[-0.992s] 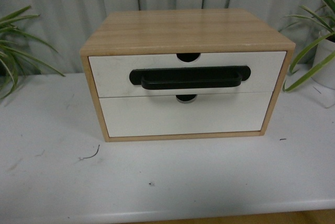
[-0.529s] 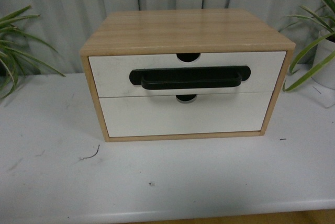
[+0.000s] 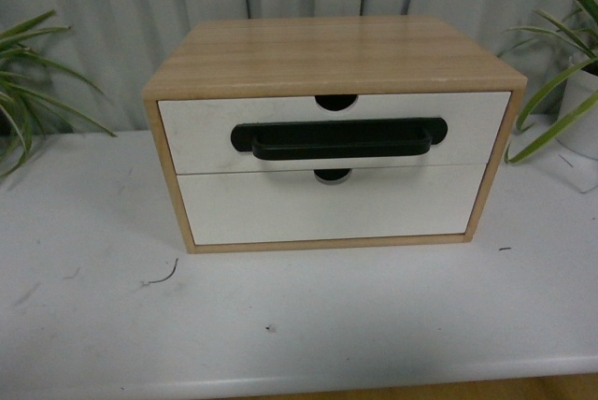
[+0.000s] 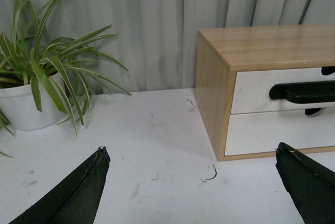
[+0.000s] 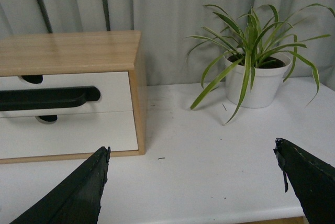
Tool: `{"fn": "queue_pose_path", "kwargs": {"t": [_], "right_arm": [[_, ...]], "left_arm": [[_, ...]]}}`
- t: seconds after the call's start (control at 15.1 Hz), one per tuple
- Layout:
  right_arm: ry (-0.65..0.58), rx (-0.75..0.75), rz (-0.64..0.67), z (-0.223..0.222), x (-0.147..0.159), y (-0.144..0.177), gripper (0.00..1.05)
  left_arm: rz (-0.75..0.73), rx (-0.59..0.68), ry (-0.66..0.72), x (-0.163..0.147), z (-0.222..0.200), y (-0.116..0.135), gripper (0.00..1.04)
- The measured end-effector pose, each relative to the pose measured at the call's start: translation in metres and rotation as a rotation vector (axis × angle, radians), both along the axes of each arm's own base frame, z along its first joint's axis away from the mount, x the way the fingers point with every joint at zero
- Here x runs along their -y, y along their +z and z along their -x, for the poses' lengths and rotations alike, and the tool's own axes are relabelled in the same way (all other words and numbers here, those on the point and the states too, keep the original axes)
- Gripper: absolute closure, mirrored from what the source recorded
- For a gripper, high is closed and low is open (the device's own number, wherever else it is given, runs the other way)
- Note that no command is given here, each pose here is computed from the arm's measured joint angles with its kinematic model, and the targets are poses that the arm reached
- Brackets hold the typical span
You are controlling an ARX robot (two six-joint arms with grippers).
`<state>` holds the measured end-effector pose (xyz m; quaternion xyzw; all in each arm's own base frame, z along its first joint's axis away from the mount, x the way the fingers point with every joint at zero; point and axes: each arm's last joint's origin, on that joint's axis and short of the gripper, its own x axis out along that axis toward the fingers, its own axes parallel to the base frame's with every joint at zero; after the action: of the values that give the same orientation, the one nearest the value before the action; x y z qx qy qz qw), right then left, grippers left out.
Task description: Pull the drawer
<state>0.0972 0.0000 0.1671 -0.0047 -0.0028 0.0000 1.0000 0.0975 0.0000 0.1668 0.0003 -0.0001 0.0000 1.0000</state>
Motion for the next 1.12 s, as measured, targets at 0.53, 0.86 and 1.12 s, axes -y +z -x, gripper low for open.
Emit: {"fn": "queue_pose_path", "kwargs": {"t": [0.53, 0.86, 1.12], "right_arm": [[0.000, 0.000, 0.000, 0.0000, 0.0000, 0.0000, 0.06], [0.000, 0.000, 0.000, 0.0000, 0.0000, 0.0000, 0.06], [-0.281, -0.226, -0.089, -0.0081, 0.0019, -0.0003, 0.06]], "left_arm": [[0.000, 0.000, 0.000, 0.0000, 0.0000, 0.0000, 0.07], [0.000, 0.000, 0.000, 0.0000, 0.0000, 0.0000, 0.07], [0.026, -0.150, -0.172, 0.0049, -0.0047, 0.0033, 0.07]]}}
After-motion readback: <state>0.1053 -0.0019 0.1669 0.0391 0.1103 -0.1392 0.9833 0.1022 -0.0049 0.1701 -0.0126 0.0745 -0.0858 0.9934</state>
